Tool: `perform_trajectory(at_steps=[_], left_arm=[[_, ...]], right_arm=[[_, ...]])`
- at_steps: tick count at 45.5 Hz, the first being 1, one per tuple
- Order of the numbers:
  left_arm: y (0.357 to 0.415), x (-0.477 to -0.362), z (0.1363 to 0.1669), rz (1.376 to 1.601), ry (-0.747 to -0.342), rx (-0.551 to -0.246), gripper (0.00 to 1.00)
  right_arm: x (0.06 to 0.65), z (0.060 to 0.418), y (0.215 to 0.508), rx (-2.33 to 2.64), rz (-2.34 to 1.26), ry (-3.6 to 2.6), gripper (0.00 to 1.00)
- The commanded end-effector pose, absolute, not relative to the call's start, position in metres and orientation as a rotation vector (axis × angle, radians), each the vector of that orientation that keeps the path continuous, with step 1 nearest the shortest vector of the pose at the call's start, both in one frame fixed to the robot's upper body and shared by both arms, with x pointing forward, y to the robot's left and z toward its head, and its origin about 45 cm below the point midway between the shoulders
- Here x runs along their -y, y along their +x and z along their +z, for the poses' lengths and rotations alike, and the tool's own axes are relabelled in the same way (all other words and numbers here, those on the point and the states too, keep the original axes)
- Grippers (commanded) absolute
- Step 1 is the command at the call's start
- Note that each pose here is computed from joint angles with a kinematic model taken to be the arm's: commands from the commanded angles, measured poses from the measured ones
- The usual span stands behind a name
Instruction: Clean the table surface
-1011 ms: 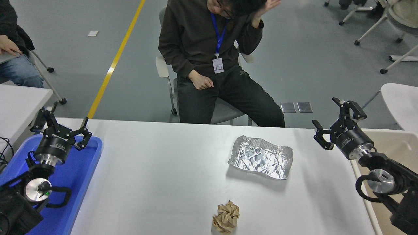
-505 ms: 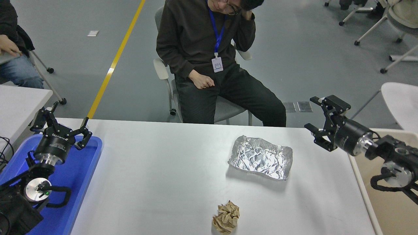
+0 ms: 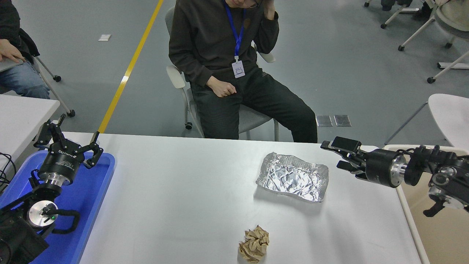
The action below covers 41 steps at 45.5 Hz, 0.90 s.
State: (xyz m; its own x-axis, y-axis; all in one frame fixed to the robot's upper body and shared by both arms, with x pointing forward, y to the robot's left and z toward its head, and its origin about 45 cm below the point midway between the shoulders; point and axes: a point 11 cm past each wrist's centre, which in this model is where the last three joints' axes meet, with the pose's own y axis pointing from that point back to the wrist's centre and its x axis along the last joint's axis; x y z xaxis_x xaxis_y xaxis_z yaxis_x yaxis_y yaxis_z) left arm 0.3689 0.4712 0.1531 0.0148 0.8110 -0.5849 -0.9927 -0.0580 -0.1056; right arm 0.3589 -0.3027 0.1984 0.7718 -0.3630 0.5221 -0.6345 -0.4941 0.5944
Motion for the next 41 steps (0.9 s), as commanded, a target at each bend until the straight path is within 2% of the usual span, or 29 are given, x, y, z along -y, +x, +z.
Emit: perform_trajectory(at_steps=[1,21,41], left_arm=[[0.3689,-0.471,0.1531,1.536,-0.586,-0.396,1.00],[0.3689,-0.471,0.1531,1.536,-0.586,-0.396,1.00],[0.3689,-0.471,0.1531,1.536,-0.586,-0.396,1.00]], right_arm=[[0.297,0.190,0.355,0.521,0.542,2.021,0.98],[0.282,0.164,0.389,0.465,0.536,1.806,0.99],[0.278,0.133,0.396,0.533,0.452,1.661,0.98]])
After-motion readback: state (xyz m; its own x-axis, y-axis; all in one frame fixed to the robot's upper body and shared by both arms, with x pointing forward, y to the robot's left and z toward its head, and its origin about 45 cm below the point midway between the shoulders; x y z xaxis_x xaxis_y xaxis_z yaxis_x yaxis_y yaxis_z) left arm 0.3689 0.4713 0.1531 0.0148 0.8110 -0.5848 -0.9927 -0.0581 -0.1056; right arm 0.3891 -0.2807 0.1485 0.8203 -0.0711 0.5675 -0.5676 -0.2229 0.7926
